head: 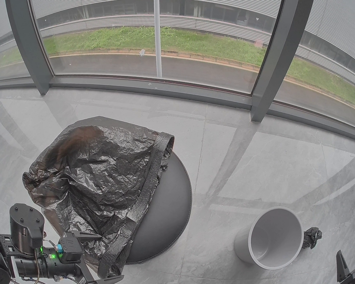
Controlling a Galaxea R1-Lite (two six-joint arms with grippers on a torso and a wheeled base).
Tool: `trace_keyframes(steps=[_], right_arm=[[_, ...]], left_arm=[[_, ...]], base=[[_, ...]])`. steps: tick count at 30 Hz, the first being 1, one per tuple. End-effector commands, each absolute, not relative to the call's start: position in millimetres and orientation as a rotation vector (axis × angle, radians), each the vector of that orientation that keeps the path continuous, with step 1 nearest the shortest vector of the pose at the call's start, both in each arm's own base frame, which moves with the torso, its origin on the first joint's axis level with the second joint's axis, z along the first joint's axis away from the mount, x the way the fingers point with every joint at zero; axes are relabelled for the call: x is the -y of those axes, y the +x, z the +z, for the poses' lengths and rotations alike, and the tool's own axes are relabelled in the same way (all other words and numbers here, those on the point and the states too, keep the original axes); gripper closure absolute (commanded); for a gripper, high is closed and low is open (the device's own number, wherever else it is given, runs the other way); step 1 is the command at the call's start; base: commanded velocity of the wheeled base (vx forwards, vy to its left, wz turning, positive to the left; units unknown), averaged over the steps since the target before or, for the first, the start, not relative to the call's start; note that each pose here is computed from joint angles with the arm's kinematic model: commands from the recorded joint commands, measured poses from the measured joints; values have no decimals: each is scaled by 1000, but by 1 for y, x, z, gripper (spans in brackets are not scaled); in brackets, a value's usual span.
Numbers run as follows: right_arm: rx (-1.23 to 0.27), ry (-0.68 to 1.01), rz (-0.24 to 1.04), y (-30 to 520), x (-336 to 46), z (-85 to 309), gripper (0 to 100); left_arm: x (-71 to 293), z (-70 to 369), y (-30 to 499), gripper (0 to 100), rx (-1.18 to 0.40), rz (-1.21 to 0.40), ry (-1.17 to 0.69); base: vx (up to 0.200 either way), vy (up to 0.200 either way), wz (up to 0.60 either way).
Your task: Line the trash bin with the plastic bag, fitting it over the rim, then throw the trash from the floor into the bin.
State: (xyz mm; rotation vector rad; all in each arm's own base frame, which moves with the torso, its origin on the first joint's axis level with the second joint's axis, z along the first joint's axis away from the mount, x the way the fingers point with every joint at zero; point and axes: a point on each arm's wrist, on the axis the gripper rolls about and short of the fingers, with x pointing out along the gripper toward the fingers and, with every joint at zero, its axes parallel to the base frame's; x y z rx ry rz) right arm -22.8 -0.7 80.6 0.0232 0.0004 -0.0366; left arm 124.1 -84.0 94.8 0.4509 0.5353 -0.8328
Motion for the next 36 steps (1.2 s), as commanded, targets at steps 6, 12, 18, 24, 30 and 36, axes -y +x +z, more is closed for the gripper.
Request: trace_keyframes(steps=[6,12,18,24,30,36], right_arm=[[-6,23,-37,-22,1,75,0],[-6,23,-37,-22,1,75,0],[-6,24,-37,-22,1,75,0],[-4,26,-37,-22,1,76,0],[-4,24,-37,-22,1,76,0],[-6,23,-37,-22,1,75,0]], left_arm=[[83,101,124,100,-494,-829,448],[82,100,125,100,-464,-805,506],[79,96,133,100,-478,-752,596],[79,96,133,100,-468,-756,601],[76,112,140,100,-398,-721,572],[71,146,165,100,-261,-689,511]], base=[[0,0,0],[0,0,0],[0,0,0],[0,0,0],[0,0,0],[0,0,0]])
